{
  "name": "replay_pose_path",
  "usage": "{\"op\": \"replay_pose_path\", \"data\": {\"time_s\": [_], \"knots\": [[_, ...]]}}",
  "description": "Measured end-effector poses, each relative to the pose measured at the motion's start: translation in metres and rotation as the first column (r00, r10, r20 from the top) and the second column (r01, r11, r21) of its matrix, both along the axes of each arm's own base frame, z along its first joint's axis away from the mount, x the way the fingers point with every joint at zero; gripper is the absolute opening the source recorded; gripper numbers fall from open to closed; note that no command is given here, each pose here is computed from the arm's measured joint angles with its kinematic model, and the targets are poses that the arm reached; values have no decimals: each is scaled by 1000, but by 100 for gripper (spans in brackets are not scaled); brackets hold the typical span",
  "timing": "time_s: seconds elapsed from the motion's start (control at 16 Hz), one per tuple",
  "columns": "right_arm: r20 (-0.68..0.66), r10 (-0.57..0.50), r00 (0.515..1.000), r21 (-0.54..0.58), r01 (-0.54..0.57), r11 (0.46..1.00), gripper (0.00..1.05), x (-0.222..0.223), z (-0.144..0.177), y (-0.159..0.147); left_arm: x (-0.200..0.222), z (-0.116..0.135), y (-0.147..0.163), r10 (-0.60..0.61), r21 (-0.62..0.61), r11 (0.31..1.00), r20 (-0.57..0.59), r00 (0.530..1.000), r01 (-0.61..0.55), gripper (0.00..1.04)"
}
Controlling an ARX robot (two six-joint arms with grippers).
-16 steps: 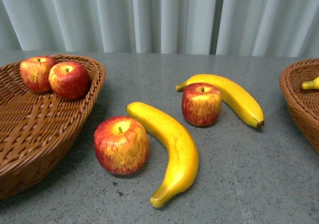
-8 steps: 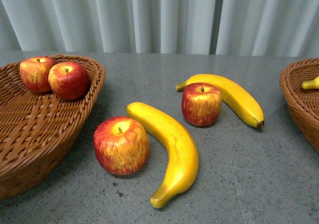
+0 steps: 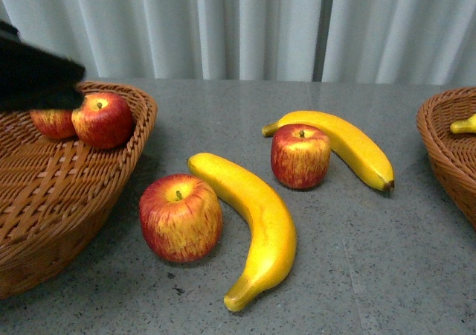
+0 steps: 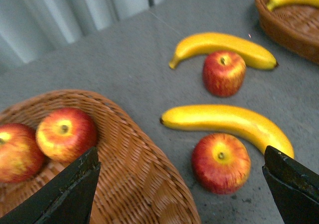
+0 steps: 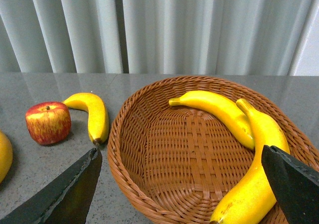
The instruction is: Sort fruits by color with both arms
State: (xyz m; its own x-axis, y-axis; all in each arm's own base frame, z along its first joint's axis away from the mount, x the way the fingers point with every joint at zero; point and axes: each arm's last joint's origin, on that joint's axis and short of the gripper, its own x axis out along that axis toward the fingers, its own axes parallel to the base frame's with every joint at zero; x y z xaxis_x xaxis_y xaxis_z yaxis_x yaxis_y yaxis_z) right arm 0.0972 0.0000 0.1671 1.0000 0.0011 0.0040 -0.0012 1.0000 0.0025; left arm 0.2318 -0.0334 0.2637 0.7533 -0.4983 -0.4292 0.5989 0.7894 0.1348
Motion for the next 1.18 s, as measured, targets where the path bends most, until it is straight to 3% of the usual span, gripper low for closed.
{"op": "replay_pose_path", "data": {"time_s": [0.19, 0.44, 1.18], "knots": [[0, 0, 1000, 0, 0, 1000, 98, 0, 0, 0, 15, -27, -7, -58, 66, 996, -98, 994, 64, 98], [0, 0, 1000, 0, 0, 1000, 98, 0, 0, 0, 41, -48, -32, -164, 139, 973, -143, 976, 184, 98], [0, 0, 1000, 0, 0, 1000, 98, 0, 0, 0, 69, -76, -66, -274, 170, 937, -192, 943, 306, 98]]}}
